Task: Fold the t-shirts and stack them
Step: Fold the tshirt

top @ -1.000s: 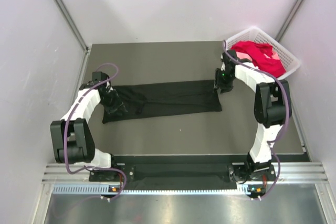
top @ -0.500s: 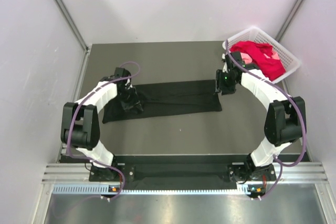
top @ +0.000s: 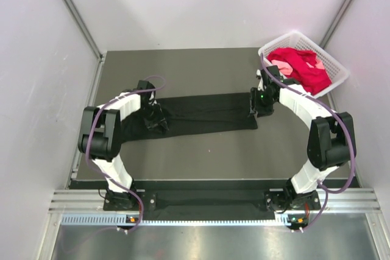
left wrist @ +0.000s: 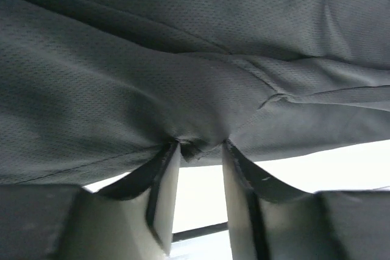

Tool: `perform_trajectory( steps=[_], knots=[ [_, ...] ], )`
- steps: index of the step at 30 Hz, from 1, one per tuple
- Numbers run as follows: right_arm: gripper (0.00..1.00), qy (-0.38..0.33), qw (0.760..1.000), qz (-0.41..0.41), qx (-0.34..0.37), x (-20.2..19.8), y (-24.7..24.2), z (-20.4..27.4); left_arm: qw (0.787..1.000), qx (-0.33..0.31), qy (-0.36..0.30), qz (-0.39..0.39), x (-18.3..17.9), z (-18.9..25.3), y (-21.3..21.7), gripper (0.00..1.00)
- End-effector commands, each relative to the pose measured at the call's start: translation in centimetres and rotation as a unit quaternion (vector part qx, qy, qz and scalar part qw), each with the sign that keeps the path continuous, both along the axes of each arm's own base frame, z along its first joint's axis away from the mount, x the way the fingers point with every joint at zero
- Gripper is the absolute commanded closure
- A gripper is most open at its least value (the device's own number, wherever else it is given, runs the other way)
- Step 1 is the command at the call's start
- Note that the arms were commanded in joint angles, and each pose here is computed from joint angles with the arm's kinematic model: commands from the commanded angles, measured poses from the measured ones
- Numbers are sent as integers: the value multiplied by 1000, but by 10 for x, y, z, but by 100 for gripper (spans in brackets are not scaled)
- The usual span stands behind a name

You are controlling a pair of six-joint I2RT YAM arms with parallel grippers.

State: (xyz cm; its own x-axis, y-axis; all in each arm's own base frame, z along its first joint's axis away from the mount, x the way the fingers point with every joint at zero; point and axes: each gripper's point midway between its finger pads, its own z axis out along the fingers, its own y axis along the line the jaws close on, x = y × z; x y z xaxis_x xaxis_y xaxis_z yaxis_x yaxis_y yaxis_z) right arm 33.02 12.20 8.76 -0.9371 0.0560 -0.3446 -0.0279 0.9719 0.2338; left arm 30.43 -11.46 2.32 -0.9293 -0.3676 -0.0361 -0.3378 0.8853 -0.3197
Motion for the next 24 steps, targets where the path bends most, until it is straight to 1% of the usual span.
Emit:
perform_trajectory(
  steps=[1, 4, 5, 8, 9, 12, 13, 15, 16, 18, 19, 20, 22, 24],
  knots=[
    [57, -22, 1000, 11, 18, 6, 7, 10, 1000, 7, -12, 2, 3, -5, 1, 59],
    [57, -14, 1000, 11, 18, 6, 7, 5, 999, 32, -18, 4, -4, 8, 11, 56],
    [56, -11, 1000, 12, 20, 5, 7, 5, 999, 34, -41, 7, -2, 25, 12, 53],
    [56, -4, 1000, 15, 22, 6, 9, -1, 995, 54, -84, 18, -3, 59, 23, 45],
    [56, -3, 1000, 16, 24, 6, 10, -2, 993, 71, -96, 22, -1, 65, 29, 44],
    [56, 1, 1000, 18, 26, 6, 11, -3, 989, 95, -107, 35, -3, 83, 47, 44],
    [56, 0, 1000, 18, 26, 7, 11, -3, 987, 100, -111, 53, -2, 87, 61, 44],
    [56, 3, 1000, 19, 24, 7, 11, -6, 986, 98, -112, 77, -5, 89, 78, 44],
    [56, 3, 1000, 19, 23, 7, 10, -7, 983, 79, -117, 114, -6, 95, 96, 44],
    [56, 6, 1000, 19, 21, 7, 10, -8, 981, 58, -107, 152, -16, 89, 113, 44],
    [55, 8, 1000, 18, 18, 6, 8, -10, 974, 52, -110, 190, -20, 91, 132, 44],
    [55, 8, 1000, 17, 16, 6, 7, -10, 973, 38, -100, 205, -28, 86, 134, 42],
    [54, 14, 1000, 11, 11, 4, 1, -12, 966, 31, -94, 237, -35, 84, 145, 41],
    [53, 23, 1000, 9, 8, 0, -4, -15, 963, 25, -76, 259, -44, 77, 144, 38]
  ],
)
